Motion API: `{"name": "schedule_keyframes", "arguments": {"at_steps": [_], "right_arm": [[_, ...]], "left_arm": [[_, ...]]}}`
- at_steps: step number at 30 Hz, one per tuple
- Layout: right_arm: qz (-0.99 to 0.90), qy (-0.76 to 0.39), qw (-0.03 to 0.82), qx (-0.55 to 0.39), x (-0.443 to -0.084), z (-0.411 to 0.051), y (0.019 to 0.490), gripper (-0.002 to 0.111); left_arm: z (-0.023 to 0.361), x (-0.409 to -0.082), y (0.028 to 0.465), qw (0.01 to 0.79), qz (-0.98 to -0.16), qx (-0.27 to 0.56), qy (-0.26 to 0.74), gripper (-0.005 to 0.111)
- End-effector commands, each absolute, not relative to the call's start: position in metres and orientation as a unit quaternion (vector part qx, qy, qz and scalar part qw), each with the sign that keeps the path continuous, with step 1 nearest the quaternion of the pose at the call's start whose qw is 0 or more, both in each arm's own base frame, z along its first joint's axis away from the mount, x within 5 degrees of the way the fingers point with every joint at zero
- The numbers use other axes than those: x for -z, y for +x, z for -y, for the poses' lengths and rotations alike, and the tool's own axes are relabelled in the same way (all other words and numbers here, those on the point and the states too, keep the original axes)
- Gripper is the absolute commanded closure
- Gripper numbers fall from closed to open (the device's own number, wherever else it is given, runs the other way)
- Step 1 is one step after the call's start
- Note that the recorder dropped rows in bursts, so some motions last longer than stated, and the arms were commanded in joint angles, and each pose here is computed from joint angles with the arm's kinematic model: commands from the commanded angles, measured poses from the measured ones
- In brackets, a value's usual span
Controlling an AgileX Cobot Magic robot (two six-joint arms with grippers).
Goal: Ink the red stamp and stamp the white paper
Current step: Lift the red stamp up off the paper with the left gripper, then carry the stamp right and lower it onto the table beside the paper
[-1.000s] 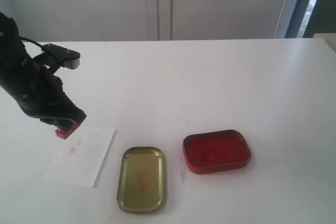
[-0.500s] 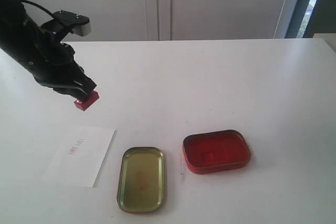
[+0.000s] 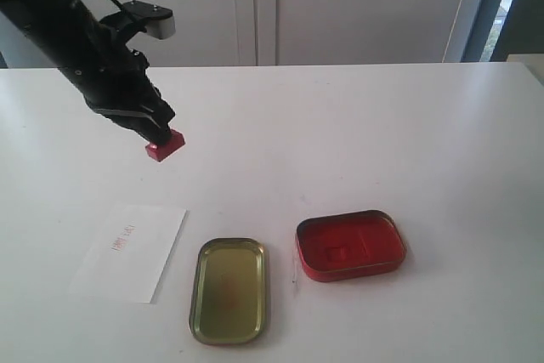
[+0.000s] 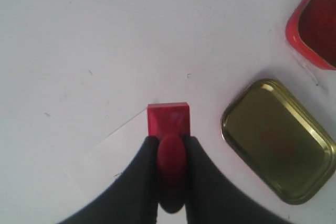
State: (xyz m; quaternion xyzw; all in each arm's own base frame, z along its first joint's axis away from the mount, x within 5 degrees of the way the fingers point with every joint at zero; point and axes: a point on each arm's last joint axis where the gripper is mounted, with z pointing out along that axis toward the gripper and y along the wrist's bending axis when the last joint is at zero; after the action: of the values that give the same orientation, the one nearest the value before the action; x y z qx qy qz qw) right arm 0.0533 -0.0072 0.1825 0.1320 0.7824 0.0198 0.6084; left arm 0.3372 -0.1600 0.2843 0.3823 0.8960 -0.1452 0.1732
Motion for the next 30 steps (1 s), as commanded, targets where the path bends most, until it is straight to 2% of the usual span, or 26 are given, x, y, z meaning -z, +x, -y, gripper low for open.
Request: {"name": "schedule_keyframes", "arguments": {"at_steps": [1,12,20,30], "right_arm": [[-0.78,0.133,0.611,-0.018,-0.182,0.007,0.053,0.108],[-0.78,0.133,0.611,-0.018,-0.182,0.007,0.053,0.108],[-0.78,0.133,0.611,-0.018,-0.182,0.007,0.053,0.108],[-0.78,0.133,0.611,-0.018,-0.182,0.007,0.053,0.108]], "left_arm": [[0.171,-0.28,0.351,0.147,-0.888,0.17,0.4,0.107],[0.19,-0.26,0.393,0.103,-0.872,0.194,0.438,0.107],[0.187,-0.25,0.42,0.088,-0.85,0.292,0.429,0.107],[0.19,-0.232,0.435,0.091,-0.842,0.335,0.412,0.107]]}}
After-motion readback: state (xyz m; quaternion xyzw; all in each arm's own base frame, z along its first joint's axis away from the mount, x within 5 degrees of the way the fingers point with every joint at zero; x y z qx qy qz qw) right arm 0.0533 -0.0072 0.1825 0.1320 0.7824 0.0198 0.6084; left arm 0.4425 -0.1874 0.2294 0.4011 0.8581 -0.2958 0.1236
